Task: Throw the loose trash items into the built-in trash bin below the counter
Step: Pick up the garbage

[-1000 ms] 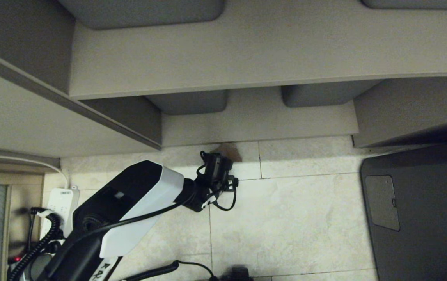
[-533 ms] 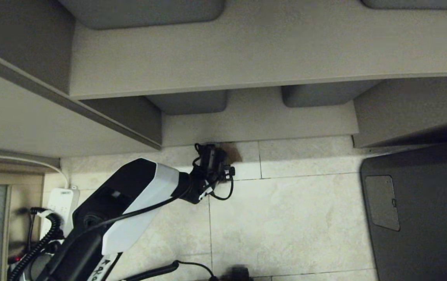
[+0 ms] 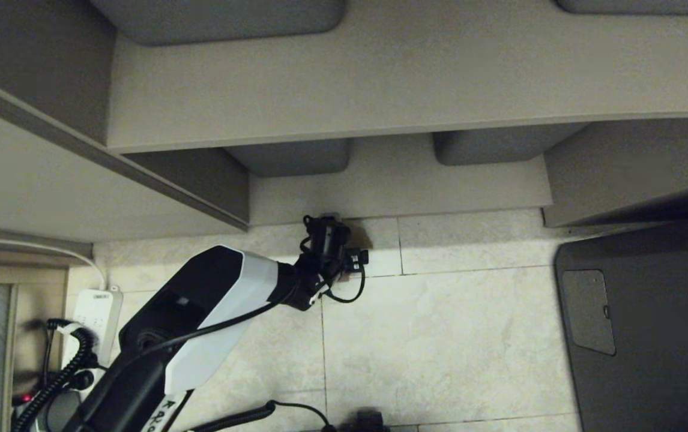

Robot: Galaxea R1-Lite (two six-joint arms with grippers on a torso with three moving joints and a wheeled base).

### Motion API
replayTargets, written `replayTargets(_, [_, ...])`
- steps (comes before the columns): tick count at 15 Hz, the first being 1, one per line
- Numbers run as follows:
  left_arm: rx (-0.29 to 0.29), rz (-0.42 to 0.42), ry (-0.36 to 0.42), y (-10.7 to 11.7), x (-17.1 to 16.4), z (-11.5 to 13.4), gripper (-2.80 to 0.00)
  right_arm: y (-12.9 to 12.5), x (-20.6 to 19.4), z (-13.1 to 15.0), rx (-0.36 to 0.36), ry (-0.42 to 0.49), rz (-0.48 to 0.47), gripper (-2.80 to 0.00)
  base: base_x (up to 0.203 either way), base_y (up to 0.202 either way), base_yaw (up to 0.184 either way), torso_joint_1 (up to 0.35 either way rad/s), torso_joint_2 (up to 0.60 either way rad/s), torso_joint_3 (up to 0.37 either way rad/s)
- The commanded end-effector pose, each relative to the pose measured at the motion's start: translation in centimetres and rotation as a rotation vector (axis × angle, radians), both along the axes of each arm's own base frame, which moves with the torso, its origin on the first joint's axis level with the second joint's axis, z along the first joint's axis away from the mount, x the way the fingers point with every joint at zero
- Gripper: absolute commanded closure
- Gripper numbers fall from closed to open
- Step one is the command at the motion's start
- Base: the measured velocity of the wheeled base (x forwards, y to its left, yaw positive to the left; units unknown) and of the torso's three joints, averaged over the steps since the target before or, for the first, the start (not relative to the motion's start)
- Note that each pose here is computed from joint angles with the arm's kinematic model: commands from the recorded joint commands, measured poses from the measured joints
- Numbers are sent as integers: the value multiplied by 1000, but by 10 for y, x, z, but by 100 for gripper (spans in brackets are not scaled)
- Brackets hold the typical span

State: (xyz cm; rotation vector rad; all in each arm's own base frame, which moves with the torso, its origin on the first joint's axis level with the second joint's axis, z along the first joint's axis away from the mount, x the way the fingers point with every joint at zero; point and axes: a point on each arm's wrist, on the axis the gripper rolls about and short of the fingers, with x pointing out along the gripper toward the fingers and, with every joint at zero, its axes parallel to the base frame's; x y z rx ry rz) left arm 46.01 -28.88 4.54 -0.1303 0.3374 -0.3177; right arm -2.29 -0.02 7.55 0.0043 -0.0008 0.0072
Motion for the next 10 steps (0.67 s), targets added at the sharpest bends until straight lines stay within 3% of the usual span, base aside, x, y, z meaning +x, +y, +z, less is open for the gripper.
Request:
replayTargets(1, [-9, -1, -13, -1, 0, 0, -280, 0, 0, 0, 0, -1, 0, 0, 0, 0, 0, 0, 0, 0])
replayTargets(5, [8, -12, -11, -3, -2, -3, -280, 0, 0, 0, 0, -1, 0, 0, 0, 0, 0, 0, 0, 0])
replayTargets(8, [106, -21, 106, 1, -11, -11, -280, 0, 0, 0, 0, -1, 0, 0, 0, 0, 0, 0, 0, 0])
replayTargets(10, [131, -18, 139, 3, -13, -14, -280, 0, 0, 0, 0, -2, 0, 0, 0, 0, 0, 0, 0, 0])
